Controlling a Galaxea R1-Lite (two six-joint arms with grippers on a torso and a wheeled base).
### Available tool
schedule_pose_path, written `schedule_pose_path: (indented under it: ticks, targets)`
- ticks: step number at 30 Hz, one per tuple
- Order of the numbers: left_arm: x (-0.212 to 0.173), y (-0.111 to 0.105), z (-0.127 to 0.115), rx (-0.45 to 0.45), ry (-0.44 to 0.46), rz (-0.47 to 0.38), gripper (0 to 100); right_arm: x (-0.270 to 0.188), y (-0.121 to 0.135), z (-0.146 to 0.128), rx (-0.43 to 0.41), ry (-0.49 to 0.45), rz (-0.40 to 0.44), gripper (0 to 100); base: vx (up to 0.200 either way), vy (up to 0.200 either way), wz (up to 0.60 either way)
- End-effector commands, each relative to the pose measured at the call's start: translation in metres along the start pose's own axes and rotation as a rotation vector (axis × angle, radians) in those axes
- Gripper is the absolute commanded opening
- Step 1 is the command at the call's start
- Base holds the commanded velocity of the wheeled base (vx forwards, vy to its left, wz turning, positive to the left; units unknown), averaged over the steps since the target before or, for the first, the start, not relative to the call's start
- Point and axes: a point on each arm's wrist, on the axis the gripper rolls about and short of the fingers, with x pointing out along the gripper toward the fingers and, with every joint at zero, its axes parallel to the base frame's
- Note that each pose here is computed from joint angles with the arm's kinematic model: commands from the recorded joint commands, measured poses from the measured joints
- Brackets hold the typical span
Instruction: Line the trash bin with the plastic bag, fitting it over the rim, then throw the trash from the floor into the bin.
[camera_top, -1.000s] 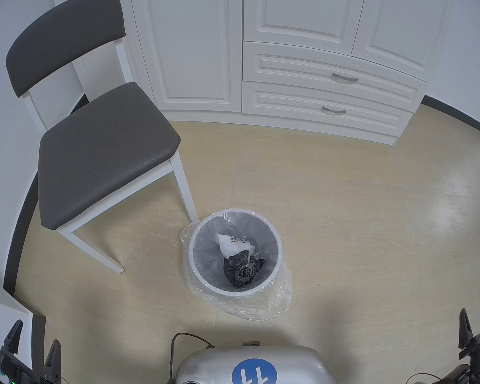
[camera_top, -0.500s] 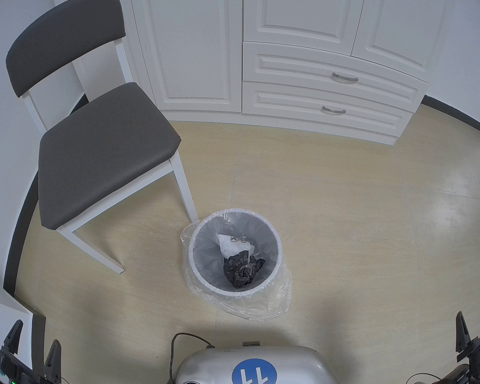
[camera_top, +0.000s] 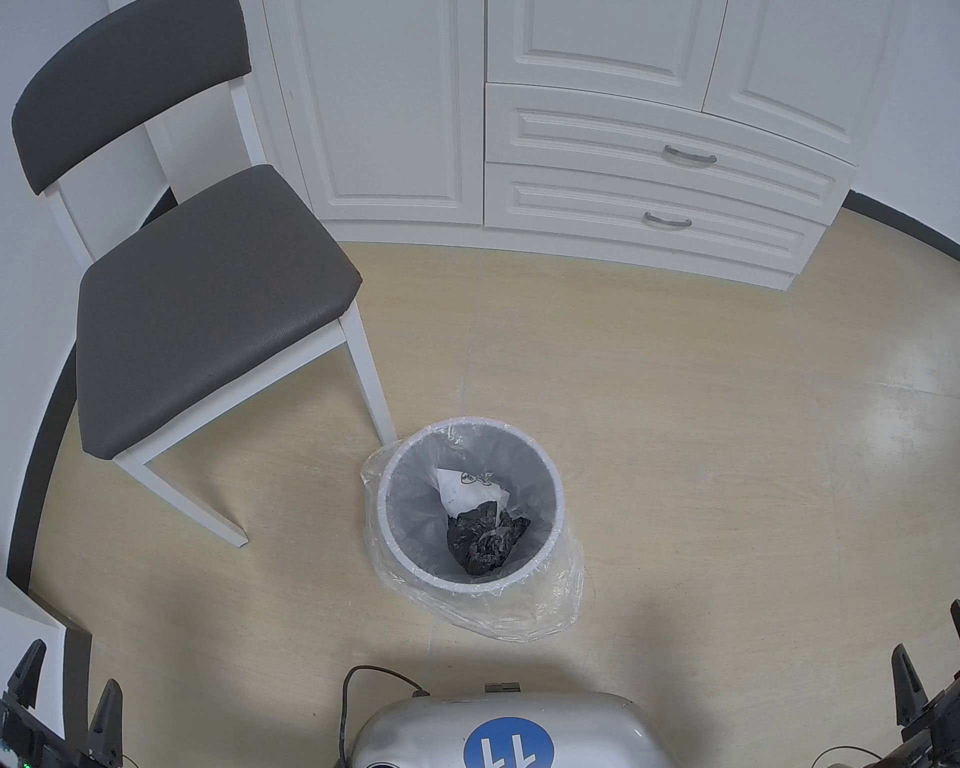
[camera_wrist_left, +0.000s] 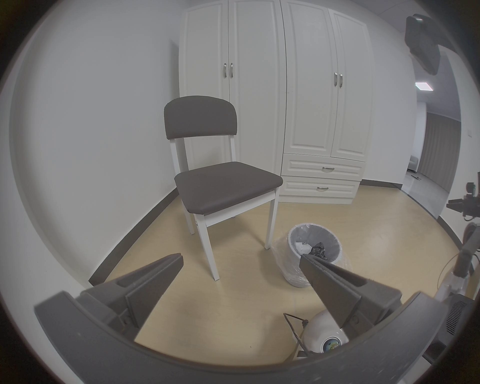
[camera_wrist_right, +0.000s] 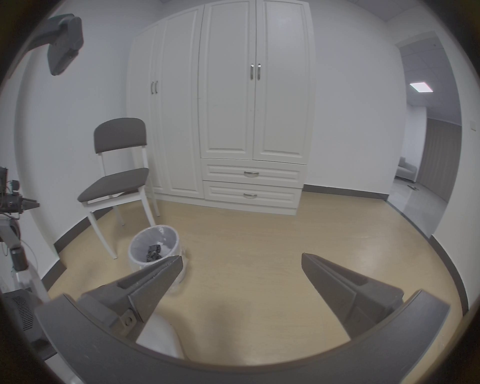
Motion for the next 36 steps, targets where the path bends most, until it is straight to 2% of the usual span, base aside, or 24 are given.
schedule_pose_path:
  ticks: [1,5,11,14,22,25,28,34,35,36]
  targets:
    - [0.0003,0.0000,-0.0052,0.000,0.004,-0.001,100,-0.0004,0.0022,-0.0047,-0.052,-0.006,0.087,100,0.000,0.000,0.00]
    - [0.0003,0.0000,-0.0052,0.000,0.004,-0.001,100,-0.0004,0.0028,-0.0045,-0.146,-0.015,0.113,100,0.000,0.000,0.00]
    - [0.0003,0.0000,-0.0052,-0.001,0.004,-0.001,100,-0.0004,0.0022,-0.0048,-0.061,-0.005,0.083,100,0.000,0.000,0.00]
    - [0.0003,0.0000,-0.0052,-0.004,0.004,0.001,100,-0.0003,-0.0008,-0.0053,0.006,0.009,-0.048,100,0.000,0.000,0.00]
    - [0.0003,0.0000,-0.0052,-0.004,0.004,0.001,100,-0.0005,-0.0032,-0.0058,0.104,0.010,-0.152,100,0.000,0.000,0.00]
    - [0.0003,0.0000,-0.0052,-0.006,0.004,0.002,100,-0.0010,-0.0053,-0.0058,0.146,0.004,-0.250,100,0.000,0.000,0.00]
    - [0.0003,0.0000,-0.0052,-0.004,0.004,0.001,100,-0.0014,-0.0068,-0.0054,0.132,0.001,-0.319,100,0.000,0.000,0.00]
    - [0.0003,0.0000,-0.0052,0.000,0.004,0.001,100,-0.0012,-0.0062,-0.0052,0.118,0.001,-0.291,100,0.000,0.000,0.00]
    - [0.0003,0.0000,-0.0052,0.000,0.004,0.001,100,-0.0008,-0.0049,-0.0057,0.131,0.003,-0.235,100,0.000,0.000,0.00]
    - [0.0003,0.0000,-0.0052,0.000,0.004,0.001,100,-0.0008,-0.0048,-0.0057,0.132,0.003,-0.227,100,0.000,0.000,0.00]
